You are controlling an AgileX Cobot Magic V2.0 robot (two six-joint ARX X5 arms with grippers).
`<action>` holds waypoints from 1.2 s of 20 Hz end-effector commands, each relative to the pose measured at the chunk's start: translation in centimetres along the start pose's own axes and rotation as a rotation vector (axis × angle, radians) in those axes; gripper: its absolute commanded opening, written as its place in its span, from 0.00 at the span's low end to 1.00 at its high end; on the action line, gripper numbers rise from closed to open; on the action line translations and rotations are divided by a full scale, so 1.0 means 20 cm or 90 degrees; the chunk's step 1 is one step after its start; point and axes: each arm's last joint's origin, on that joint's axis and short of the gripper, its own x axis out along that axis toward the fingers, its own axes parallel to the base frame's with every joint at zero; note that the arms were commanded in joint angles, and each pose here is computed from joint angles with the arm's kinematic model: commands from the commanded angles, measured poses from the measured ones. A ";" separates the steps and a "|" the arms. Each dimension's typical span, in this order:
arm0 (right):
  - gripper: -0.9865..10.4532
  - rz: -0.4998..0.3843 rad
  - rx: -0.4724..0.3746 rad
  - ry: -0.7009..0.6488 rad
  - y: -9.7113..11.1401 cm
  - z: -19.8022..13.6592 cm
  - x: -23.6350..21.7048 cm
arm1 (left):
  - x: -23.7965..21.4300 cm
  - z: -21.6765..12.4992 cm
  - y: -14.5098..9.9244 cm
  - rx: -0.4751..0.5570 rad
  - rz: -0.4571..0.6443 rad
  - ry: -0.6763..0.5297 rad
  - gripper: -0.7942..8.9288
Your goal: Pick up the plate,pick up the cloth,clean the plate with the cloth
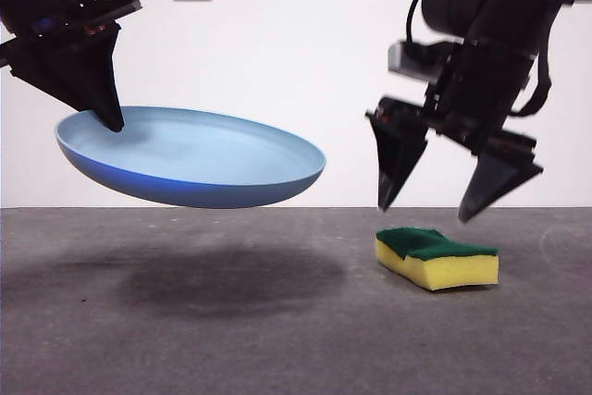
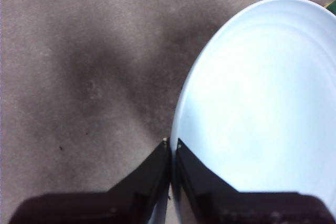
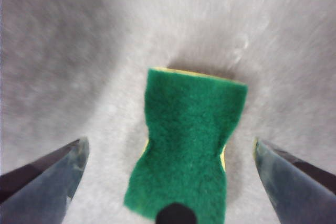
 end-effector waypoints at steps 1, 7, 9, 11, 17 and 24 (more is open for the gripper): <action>0.50 0.000 -0.009 0.022 -0.01 -0.01 0.08 | 0.01 -0.01 -0.01 0.007 -0.004 0.006 0.07; 0.46 -0.032 -0.007 0.063 -0.03 -0.03 0.19 | 0.01 -0.01 -0.01 0.010 -0.004 0.011 0.07; 0.33 -0.031 -0.009 0.064 -0.03 -0.03 0.19 | 0.01 -0.01 -0.01 0.010 -0.004 0.010 0.07; 0.21 -0.030 -0.013 0.064 -0.03 -0.03 0.19 | 0.01 -0.01 -0.01 0.010 -0.004 0.010 0.07; 0.07 -0.022 -0.028 0.040 0.02 -0.02 0.12 | 0.01 -0.01 -0.01 0.011 -0.001 0.002 0.07; 0.07 0.042 -0.040 -0.157 0.33 0.01 -0.38 | 0.03 0.00 -0.01 -0.001 0.011 -0.007 0.07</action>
